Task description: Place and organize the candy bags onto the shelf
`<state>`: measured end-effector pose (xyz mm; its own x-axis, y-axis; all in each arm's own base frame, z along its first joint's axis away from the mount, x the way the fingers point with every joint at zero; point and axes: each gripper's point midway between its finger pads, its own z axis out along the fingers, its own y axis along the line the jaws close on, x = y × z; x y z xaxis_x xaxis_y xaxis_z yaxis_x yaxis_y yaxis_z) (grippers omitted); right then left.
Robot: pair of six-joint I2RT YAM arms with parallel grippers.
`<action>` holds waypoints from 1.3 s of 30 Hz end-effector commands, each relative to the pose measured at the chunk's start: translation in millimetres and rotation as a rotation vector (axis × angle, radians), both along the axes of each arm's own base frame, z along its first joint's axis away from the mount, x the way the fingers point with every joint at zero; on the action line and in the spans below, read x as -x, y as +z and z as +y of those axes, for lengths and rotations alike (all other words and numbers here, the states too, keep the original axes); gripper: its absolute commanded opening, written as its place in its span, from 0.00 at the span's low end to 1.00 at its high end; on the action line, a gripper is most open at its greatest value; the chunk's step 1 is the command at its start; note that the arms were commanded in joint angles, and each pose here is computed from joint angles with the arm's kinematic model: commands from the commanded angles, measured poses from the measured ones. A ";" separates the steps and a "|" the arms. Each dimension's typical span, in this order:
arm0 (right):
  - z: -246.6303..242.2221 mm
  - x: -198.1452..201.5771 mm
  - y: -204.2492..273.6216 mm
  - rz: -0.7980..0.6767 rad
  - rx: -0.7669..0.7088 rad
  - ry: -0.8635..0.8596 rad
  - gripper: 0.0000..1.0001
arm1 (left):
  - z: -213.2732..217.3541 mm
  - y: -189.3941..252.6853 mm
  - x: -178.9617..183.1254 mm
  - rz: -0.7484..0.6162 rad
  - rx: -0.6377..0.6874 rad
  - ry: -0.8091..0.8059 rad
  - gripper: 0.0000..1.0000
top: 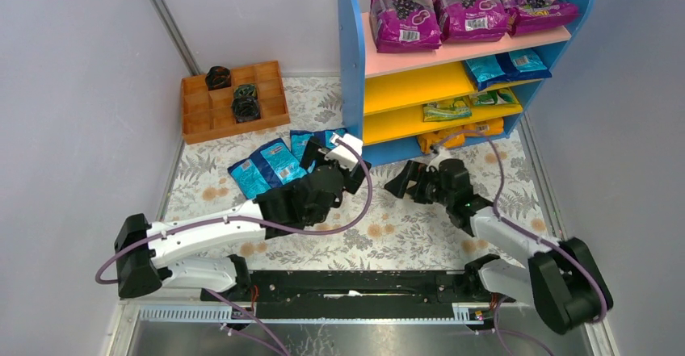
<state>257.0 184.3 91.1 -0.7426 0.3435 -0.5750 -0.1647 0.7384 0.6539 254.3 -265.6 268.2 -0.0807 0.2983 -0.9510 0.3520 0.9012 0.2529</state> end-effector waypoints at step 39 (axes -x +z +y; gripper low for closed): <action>40.3 -5.7 -11.6 -0.089 -0.119 0.092 1.00 | 208.8 -232.5 11.0 0.880 1.100 0.776 0.54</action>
